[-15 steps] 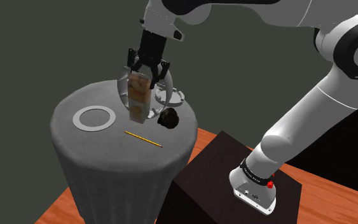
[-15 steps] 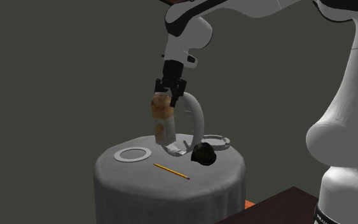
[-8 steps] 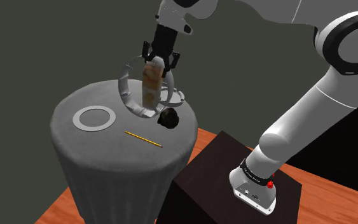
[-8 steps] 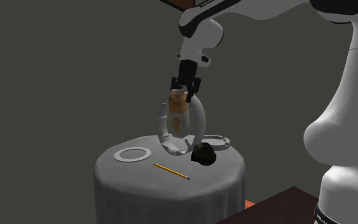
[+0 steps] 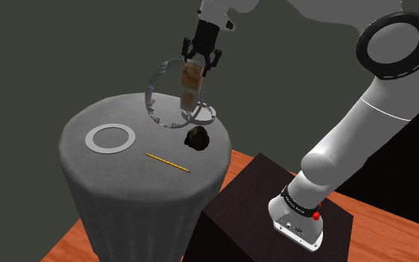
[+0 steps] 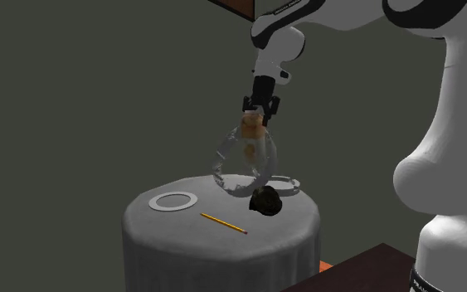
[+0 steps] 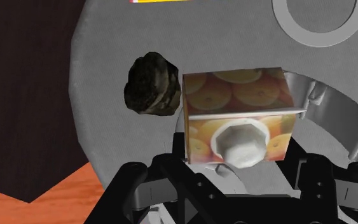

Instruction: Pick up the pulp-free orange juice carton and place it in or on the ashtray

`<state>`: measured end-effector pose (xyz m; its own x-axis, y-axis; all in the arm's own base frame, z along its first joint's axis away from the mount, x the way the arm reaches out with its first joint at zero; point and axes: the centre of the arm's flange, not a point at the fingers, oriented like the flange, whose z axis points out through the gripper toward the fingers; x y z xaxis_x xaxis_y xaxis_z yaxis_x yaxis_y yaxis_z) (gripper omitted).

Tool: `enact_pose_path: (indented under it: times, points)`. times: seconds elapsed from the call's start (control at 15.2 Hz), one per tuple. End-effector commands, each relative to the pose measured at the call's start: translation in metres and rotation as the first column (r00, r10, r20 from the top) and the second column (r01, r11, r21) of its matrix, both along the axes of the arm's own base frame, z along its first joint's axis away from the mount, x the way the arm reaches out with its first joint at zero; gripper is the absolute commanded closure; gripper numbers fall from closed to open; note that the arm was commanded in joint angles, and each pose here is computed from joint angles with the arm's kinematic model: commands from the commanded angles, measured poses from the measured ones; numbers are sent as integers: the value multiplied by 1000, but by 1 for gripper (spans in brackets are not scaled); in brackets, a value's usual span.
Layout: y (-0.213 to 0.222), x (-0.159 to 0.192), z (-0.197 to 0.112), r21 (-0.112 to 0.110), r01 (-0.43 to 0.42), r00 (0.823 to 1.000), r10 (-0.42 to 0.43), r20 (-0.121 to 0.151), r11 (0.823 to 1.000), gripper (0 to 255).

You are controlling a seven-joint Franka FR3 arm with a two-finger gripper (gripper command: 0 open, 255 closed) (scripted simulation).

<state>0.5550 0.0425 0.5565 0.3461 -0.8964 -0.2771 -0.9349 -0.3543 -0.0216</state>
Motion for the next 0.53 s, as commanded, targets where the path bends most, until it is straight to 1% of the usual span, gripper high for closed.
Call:
enact_pose_path:
  times: [0.0, 0.46]
  points:
    - [-25, 9, 0, 0, -1, 1000, 1, 1, 1000, 255]
    - [-111, 39, 12, 0, -1, 1000, 1, 1, 1000, 255]
